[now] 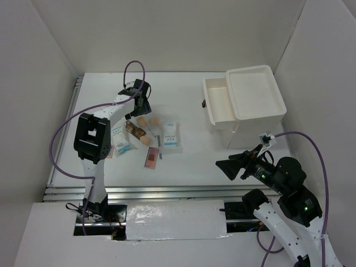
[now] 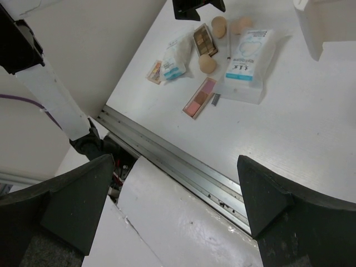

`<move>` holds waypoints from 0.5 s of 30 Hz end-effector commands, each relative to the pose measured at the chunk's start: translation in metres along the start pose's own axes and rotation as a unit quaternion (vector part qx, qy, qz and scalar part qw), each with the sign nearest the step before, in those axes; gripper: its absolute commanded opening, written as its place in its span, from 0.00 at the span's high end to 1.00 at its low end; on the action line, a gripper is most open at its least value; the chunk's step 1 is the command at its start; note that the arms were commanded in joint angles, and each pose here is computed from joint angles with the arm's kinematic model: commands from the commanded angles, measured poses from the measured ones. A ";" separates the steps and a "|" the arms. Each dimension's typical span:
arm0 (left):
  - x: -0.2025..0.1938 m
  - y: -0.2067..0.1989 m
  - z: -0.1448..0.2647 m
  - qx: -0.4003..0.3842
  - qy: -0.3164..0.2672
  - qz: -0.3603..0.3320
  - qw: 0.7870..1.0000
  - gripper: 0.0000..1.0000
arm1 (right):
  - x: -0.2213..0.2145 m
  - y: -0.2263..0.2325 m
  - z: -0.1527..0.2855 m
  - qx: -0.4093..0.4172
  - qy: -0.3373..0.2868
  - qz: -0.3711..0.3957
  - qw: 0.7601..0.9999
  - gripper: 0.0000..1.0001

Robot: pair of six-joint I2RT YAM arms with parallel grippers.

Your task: Organize the makeup

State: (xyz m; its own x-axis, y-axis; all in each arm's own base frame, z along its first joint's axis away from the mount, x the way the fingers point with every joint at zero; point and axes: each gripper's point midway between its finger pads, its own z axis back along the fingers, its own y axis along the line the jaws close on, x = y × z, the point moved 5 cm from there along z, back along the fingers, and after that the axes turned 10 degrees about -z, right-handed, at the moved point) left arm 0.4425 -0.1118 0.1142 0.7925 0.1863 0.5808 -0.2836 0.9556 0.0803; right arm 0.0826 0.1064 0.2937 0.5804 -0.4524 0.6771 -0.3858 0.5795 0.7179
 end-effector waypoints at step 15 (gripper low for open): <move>-0.008 -0.009 -0.018 -0.031 0.019 0.012 0.999 0.65 | 0.003 -0.003 -0.001 -0.008 -0.017 0.002 1.000 0.00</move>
State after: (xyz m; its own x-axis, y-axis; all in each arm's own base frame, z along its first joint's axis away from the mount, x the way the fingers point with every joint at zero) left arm 0.4451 -0.1156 0.0884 0.8214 0.2022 0.5333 -0.2692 0.9618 0.0500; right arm 0.0855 0.1059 0.2883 0.5815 -0.4561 0.6737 -0.3676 0.5914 0.7177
